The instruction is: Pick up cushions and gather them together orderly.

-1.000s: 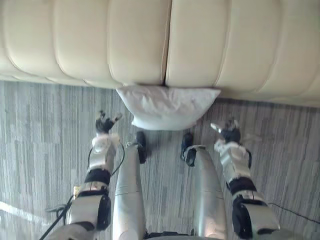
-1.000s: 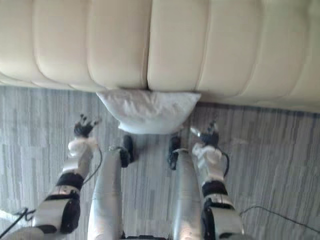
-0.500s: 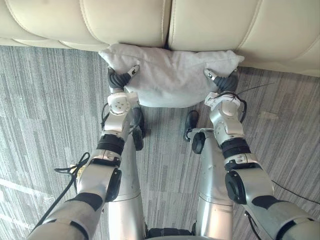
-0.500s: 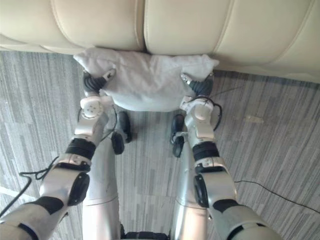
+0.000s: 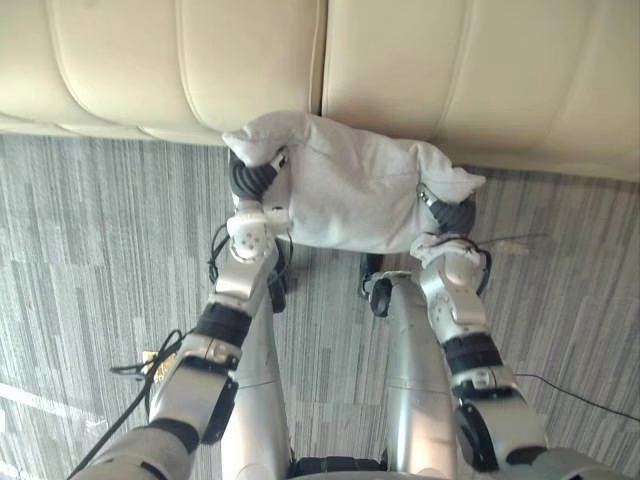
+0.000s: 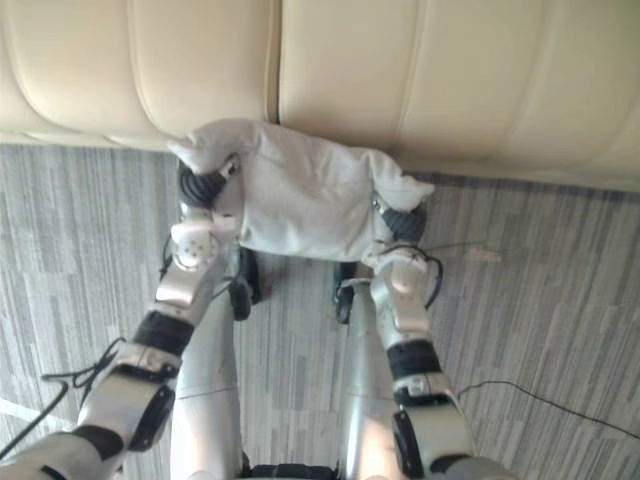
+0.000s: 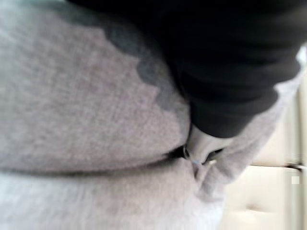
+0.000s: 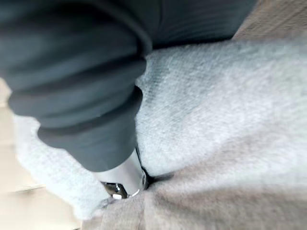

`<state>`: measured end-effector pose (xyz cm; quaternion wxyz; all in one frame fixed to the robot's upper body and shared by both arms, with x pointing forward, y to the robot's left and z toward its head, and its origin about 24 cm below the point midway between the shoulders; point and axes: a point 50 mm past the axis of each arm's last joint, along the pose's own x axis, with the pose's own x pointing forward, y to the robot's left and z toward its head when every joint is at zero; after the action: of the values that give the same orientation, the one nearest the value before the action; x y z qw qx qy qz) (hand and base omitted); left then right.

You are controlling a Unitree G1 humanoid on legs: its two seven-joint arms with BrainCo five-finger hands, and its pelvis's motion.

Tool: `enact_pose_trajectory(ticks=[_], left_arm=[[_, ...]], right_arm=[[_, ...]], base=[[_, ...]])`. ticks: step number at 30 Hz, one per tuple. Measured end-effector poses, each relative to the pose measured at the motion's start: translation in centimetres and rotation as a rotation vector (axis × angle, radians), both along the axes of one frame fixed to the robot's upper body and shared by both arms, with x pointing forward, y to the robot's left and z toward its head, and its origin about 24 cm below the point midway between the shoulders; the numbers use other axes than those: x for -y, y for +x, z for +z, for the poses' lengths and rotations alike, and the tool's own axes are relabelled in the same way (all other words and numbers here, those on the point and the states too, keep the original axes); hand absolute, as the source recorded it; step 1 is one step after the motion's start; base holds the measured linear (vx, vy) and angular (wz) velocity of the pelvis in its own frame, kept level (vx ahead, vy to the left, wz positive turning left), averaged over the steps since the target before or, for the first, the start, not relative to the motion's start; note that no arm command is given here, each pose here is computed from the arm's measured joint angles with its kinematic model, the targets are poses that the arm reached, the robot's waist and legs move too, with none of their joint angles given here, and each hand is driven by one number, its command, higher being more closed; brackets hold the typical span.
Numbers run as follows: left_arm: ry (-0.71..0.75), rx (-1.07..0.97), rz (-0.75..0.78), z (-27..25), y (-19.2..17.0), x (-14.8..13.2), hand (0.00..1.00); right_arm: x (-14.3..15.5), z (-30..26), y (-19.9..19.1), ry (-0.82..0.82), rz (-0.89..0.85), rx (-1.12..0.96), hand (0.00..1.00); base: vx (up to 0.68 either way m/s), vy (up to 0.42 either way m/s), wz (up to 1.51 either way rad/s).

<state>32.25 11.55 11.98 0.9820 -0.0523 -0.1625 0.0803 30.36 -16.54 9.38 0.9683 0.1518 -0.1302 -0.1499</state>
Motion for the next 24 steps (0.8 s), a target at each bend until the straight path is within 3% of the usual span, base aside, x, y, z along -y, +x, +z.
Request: enact_pose_trajectory(ticks=[12,24], left_arm=[[-0.097,-0.22,-0.098,-8.1,-9.4,-0.4,1.0],[-0.181,-0.396,-0.116,-11.4,-13.0,-0.6,1.0]], right_arm=[[0.7,-4.7,-10.8,-0.119,0.069,-0.125,1.0],[0.4,-4.8,-12.7,-0.217,0.114,-0.163,1.0]], base=[[0.19,-0.011,-0.05],[0.08,0.041,-0.08]])
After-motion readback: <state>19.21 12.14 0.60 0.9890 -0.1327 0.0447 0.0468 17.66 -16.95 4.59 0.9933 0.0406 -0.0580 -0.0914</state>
